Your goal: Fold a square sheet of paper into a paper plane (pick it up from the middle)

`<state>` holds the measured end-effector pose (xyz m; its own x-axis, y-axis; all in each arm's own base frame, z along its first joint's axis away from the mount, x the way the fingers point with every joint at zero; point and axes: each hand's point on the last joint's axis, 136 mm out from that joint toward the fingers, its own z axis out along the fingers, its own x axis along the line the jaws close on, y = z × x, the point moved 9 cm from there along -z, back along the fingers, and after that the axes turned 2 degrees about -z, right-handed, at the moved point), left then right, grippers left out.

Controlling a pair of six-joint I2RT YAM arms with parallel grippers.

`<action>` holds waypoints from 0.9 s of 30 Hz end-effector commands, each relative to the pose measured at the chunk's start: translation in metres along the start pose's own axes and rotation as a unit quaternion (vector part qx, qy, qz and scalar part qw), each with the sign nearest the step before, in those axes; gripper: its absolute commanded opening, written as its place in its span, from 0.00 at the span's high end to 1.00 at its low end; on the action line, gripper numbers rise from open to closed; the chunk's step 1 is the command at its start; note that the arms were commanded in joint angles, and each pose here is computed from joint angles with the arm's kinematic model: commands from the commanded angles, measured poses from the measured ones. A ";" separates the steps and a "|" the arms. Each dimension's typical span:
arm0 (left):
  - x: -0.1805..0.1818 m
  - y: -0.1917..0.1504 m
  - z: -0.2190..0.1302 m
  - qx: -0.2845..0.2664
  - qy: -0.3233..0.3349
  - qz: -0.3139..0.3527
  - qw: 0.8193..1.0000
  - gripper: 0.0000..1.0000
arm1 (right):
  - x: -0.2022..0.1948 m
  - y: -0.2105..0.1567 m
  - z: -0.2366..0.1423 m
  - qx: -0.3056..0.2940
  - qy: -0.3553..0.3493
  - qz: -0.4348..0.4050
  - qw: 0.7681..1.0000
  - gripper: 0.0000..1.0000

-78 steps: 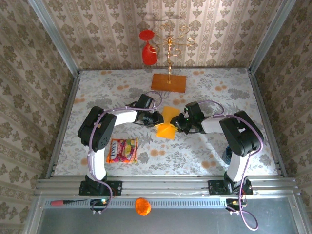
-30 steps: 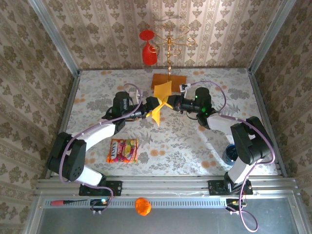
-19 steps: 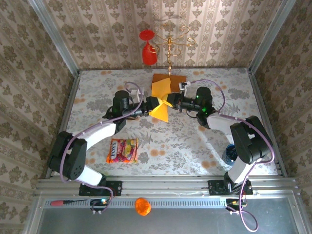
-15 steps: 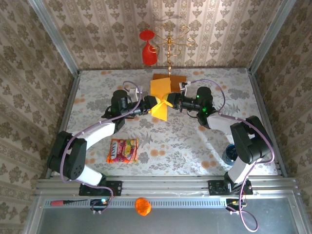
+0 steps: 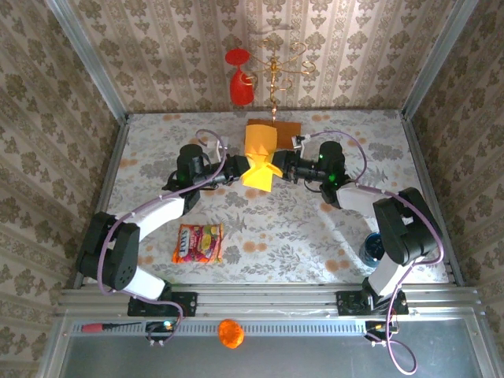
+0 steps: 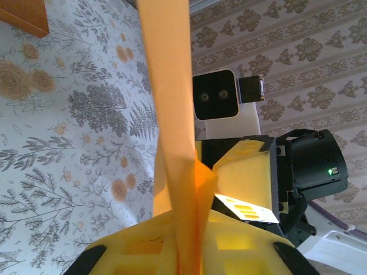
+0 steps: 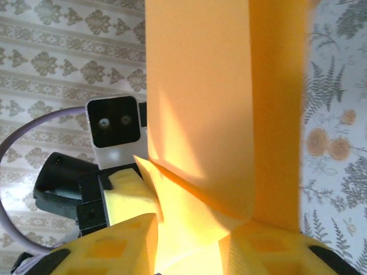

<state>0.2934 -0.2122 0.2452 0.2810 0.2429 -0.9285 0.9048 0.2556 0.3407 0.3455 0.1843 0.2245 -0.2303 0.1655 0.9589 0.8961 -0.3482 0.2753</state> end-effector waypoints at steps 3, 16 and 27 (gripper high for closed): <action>0.010 -0.003 -0.005 0.007 0.048 0.018 0.999 0.90 | -0.002 -0.001 -0.021 -0.015 -0.073 -0.027 0.997 0.54; 0.018 -0.009 -0.031 0.051 0.500 0.185 0.845 0.90 | -0.009 0.002 -0.070 -0.088 -0.290 -0.060 0.951 0.50; 0.029 -0.019 0.015 0.110 0.711 0.302 0.626 0.90 | -0.025 -0.001 -0.083 -0.108 -0.333 -0.045 0.936 0.51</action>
<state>0.2948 -0.2299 0.2182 0.1611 0.9594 0.2316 0.8316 -0.2583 0.4916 0.3220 0.1117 0.2051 0.0339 0.6847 0.7280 0.7892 -0.4653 0.4008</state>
